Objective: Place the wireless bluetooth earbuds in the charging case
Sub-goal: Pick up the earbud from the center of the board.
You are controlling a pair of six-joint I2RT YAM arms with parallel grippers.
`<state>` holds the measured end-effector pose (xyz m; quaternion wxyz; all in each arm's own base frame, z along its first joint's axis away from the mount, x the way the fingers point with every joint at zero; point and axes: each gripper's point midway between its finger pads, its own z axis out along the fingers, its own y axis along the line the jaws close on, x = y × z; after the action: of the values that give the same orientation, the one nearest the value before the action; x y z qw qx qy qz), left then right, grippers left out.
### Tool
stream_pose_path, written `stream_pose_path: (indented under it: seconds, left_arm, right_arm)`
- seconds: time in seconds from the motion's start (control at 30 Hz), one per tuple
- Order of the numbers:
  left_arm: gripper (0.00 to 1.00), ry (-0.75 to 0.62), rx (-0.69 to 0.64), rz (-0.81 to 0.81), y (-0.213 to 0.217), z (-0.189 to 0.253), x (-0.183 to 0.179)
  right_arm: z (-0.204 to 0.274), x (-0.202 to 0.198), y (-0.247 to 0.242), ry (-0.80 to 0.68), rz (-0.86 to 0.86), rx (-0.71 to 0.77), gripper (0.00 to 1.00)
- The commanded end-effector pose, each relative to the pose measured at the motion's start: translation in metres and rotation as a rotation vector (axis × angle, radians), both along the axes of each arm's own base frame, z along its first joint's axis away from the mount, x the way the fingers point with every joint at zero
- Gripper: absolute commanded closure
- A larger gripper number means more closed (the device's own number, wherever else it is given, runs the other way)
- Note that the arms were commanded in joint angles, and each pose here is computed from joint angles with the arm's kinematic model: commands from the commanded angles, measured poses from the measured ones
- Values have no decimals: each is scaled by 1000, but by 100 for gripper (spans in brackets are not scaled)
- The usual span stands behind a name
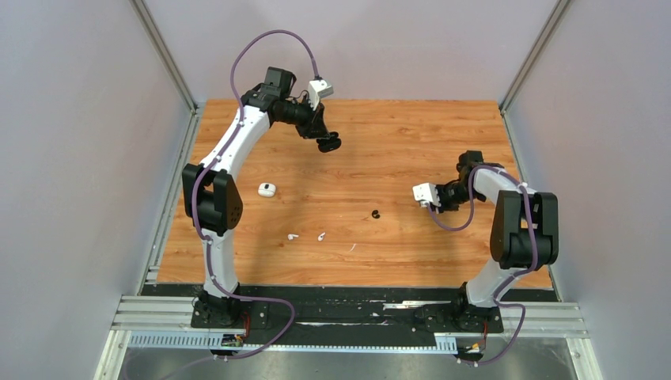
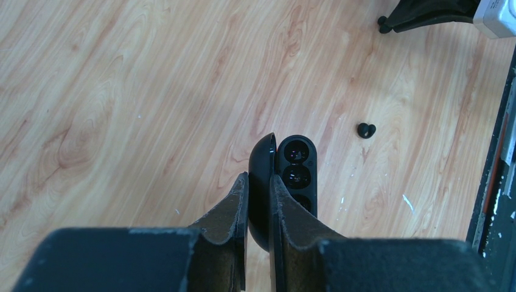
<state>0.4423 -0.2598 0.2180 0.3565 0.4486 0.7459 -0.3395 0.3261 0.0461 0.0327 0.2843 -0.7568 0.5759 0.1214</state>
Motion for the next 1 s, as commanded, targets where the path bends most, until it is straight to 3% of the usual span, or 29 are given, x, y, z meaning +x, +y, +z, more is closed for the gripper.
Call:
stream_pose_path:
  seconds: [0.0, 0.97]
  left_arm:
    - [100, -55, -24, 0, 0, 27, -4]
    - [100, -47, -21, -4, 1, 25, -7]
  right_arm:
    - [2, 6, 4, -5, 31, 6, 83]
    - [-8, 4, -8, 114, -2, -54, 67]
